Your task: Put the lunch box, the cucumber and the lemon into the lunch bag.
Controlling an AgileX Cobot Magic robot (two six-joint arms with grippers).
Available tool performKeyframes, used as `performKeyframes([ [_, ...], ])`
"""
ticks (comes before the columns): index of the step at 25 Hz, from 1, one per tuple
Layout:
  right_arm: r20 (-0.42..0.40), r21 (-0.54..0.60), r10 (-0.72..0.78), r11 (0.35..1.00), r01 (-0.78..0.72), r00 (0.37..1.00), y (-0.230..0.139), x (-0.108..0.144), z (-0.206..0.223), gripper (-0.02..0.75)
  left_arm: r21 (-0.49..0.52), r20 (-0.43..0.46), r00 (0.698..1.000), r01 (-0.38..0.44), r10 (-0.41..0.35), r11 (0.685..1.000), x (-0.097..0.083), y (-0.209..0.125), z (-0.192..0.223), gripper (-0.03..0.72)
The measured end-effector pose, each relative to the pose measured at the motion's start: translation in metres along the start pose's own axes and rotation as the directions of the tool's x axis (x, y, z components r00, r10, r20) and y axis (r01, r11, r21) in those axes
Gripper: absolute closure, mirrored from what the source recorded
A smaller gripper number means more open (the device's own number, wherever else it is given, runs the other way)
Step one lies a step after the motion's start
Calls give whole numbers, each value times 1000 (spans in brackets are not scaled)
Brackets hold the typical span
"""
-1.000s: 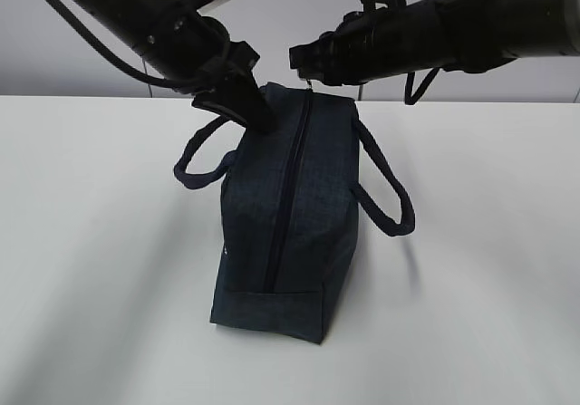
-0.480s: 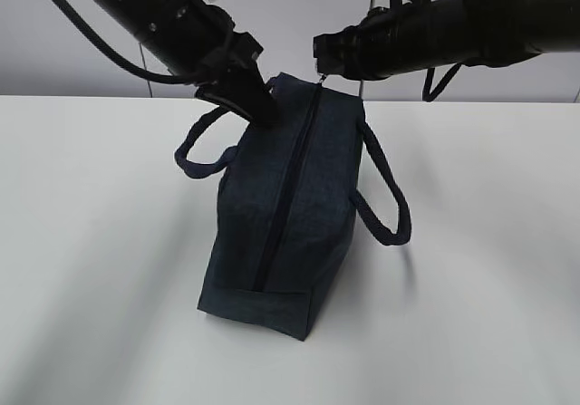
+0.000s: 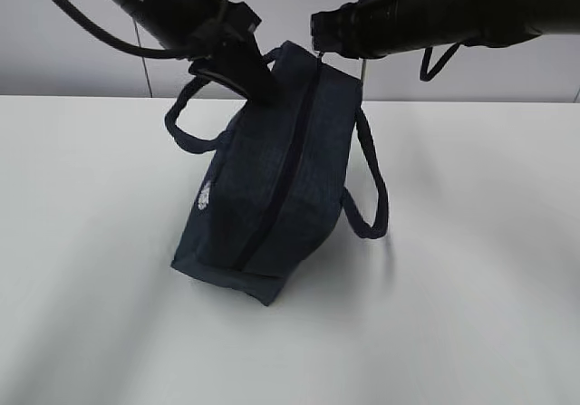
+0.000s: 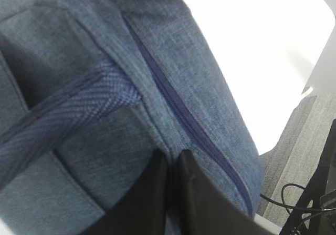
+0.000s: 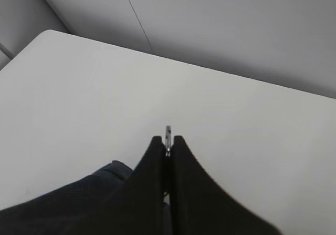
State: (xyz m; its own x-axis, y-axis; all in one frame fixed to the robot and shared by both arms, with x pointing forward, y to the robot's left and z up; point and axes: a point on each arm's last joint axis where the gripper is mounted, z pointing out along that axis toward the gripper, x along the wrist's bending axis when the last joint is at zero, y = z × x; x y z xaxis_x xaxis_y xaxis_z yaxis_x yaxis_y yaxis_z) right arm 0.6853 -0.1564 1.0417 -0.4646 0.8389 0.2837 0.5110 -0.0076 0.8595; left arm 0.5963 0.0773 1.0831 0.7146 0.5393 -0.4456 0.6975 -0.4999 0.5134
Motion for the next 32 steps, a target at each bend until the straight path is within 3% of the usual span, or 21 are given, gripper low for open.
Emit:
performKeyframes([
  [32,-34,16,41,999,-41,999,-2,-10,4,738,-47,-9,995,-105,104,993,-76,2,-28,692],
])
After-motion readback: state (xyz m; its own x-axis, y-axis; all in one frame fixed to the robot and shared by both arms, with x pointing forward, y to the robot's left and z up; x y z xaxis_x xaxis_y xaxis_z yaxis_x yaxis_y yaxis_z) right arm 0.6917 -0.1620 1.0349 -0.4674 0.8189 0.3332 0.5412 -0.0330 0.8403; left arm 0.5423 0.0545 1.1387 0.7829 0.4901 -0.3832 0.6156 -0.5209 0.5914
